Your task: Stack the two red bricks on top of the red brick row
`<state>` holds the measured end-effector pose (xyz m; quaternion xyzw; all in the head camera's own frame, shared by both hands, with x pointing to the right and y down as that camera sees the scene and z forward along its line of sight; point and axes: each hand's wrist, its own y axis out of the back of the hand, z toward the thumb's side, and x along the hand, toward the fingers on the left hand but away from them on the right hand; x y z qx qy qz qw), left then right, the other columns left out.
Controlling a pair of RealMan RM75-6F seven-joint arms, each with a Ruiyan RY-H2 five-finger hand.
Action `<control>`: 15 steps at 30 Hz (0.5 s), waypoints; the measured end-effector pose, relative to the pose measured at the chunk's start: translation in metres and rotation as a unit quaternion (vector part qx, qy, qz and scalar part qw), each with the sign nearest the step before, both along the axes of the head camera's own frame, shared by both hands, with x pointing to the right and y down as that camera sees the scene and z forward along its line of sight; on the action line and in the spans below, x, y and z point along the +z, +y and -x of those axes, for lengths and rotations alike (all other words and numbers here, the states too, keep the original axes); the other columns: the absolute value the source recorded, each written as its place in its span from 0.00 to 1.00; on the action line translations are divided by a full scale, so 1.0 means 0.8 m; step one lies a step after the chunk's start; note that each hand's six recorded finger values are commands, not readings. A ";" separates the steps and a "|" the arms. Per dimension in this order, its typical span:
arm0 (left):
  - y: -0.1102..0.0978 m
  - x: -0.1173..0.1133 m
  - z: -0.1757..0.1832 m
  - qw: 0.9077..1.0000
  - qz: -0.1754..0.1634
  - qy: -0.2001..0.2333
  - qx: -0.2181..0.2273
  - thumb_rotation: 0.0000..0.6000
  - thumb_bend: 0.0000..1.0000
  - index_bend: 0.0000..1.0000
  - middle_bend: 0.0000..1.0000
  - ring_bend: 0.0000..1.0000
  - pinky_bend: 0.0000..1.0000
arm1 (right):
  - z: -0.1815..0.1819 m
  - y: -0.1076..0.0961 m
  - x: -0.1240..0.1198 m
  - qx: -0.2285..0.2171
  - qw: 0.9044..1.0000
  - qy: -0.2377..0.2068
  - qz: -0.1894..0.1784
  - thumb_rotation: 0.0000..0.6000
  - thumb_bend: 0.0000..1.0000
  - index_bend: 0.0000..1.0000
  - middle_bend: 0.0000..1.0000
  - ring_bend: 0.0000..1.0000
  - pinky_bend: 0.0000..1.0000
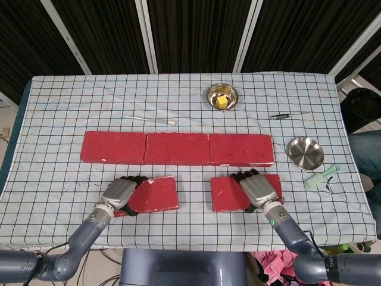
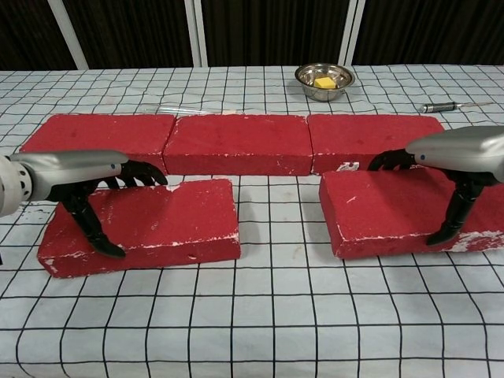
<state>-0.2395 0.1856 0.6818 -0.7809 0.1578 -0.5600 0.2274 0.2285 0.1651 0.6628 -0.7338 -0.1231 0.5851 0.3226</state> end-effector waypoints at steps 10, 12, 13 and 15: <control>-0.002 0.000 0.003 1.000 0.007 0.003 0.013 1.00 0.31 0.20 0.26 0.16 0.30 | 0.008 0.004 0.007 -0.015 1.000 0.008 -0.007 1.00 0.05 0.18 0.23 0.15 0.14; -0.003 -0.001 0.004 1.000 0.006 0.006 0.012 1.00 0.31 0.20 0.26 0.16 0.30 | 0.008 0.002 0.007 -0.014 1.000 0.009 -0.009 1.00 0.05 0.18 0.23 0.15 0.14; -0.004 -0.001 0.004 1.000 0.005 0.007 0.012 1.00 0.31 0.20 0.26 0.16 0.30 | 0.008 0.001 0.006 -0.014 1.000 0.009 -0.009 1.00 0.05 0.18 0.23 0.15 0.14; -0.004 -0.002 0.005 1.000 0.004 0.009 0.013 1.00 0.31 0.20 0.26 0.16 0.30 | 0.008 0.000 0.005 -0.012 1.000 0.009 -0.011 1.00 0.05 0.18 0.23 0.15 0.14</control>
